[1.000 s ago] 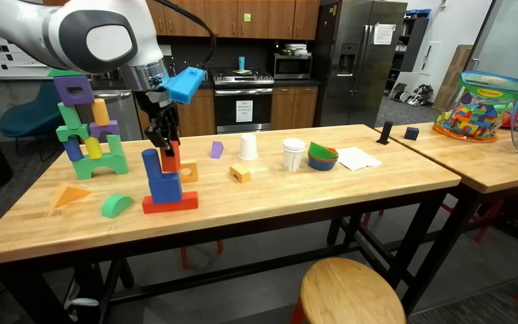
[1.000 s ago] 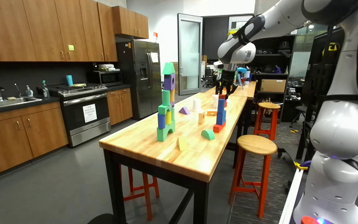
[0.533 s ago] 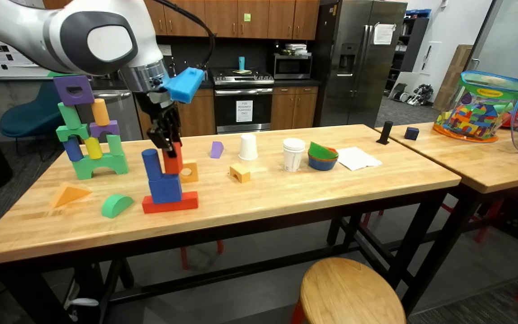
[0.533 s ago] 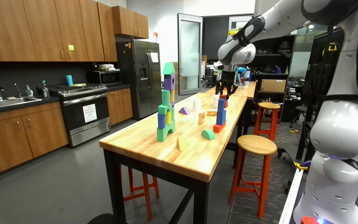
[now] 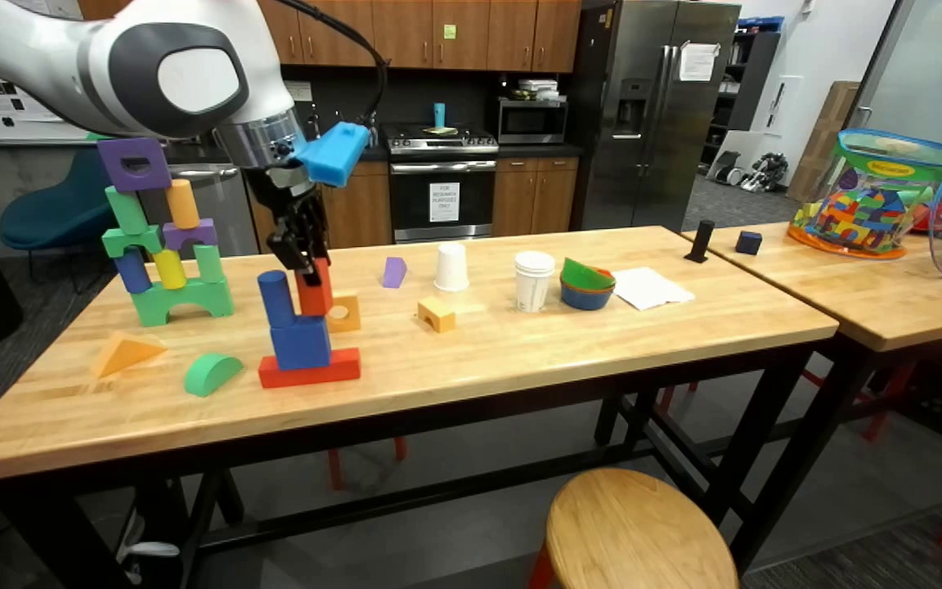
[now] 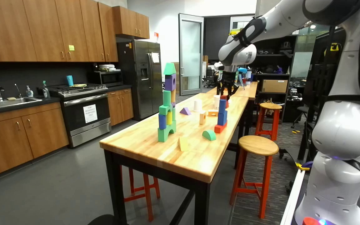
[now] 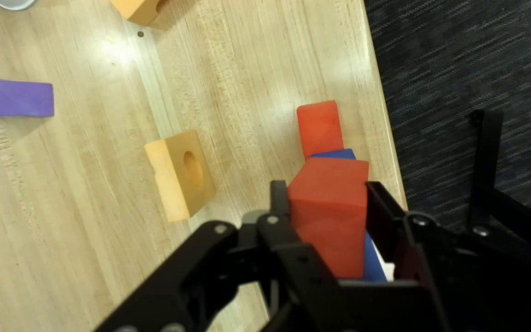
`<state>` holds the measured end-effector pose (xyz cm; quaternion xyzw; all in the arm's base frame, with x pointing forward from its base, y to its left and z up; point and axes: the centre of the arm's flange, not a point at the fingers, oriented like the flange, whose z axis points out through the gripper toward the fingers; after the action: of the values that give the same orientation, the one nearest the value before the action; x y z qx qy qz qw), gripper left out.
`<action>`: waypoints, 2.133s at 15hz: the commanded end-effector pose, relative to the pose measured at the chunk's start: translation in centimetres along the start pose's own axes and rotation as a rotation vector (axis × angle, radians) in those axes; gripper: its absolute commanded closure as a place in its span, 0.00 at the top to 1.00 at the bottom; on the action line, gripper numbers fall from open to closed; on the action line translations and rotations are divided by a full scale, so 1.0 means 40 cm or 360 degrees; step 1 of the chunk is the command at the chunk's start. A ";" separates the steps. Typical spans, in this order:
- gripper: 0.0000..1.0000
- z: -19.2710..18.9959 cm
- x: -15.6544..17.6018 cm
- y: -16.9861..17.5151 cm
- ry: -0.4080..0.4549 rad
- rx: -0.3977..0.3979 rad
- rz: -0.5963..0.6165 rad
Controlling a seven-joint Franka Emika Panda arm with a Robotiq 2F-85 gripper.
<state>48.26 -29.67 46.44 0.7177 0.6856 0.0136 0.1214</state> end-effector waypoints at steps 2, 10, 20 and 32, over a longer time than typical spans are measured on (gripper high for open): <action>0.19 -0.018 0.012 0.003 -0.0011 -0.0052 0.0010; 0.19 -0.016 0.008 0.006 0.0003 -0.0038 0.0015; 0.19 -0.014 0.008 0.015 0.0021 -0.0043 0.0044; 0.19 0.012 0.017 -0.006 0.0012 -0.0023 0.0032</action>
<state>48.39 -29.25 45.86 0.7225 0.6809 0.0215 0.1178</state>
